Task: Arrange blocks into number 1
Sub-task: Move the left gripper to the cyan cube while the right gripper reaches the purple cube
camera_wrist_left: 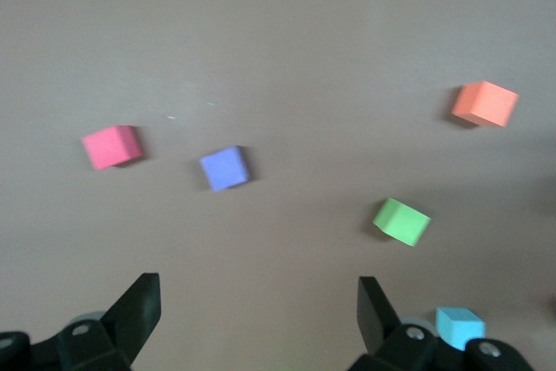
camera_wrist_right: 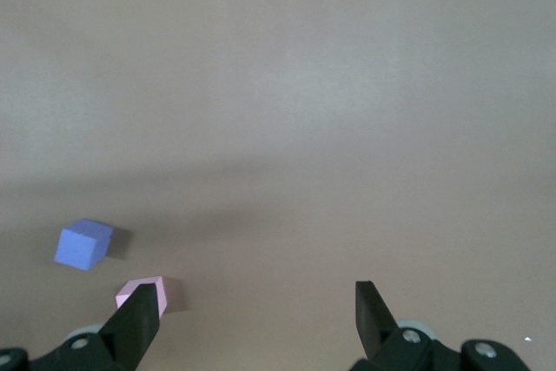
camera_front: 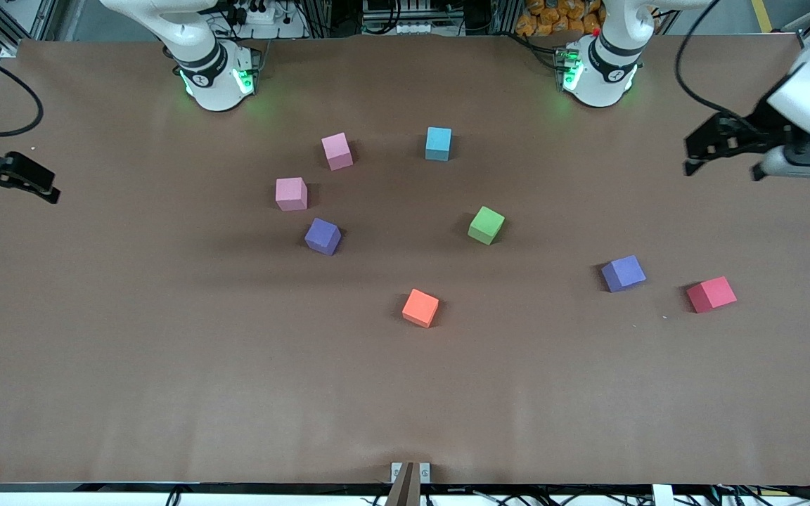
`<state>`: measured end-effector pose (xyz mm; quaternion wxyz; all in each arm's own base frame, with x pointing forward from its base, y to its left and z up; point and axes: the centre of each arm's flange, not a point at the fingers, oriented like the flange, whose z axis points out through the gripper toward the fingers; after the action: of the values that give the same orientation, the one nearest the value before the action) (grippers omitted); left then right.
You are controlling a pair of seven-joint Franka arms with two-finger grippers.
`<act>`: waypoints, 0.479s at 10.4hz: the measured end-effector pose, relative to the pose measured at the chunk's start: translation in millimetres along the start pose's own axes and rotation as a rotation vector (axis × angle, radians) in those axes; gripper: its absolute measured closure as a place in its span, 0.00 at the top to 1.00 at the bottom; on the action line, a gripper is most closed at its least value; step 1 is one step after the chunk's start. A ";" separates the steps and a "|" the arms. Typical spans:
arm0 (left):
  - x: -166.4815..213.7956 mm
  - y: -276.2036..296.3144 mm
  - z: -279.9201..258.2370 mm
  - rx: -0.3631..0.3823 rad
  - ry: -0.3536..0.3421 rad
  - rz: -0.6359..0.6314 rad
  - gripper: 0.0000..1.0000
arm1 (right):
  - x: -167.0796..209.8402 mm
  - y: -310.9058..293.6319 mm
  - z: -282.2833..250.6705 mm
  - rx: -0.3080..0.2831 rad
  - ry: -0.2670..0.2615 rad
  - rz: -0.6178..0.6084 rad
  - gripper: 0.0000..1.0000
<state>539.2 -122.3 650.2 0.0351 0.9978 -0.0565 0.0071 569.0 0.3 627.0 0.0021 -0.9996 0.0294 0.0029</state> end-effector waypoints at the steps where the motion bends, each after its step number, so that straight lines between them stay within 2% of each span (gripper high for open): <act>1: -2.9 33.9 18.7 -0.007 -0.033 0.040 1.00 | 7.8 -16.9 13.0 0.034 -0.005 -0.021 1.00; 3: -17.4 120.8 78.7 -0.003 -0.069 0.100 1.00 | 29.1 -55.3 61.9 0.100 -0.013 -0.029 1.00; 5: -49.1 198.0 146.9 0.000 -0.078 0.075 1.00 | 43.1 -94.4 129.8 0.134 -0.026 0.095 1.00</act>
<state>469.6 -323.5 516.4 0.0324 0.9945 -0.0951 -0.0302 616.8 92.6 497.2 0.0692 -0.9946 0.0767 0.0139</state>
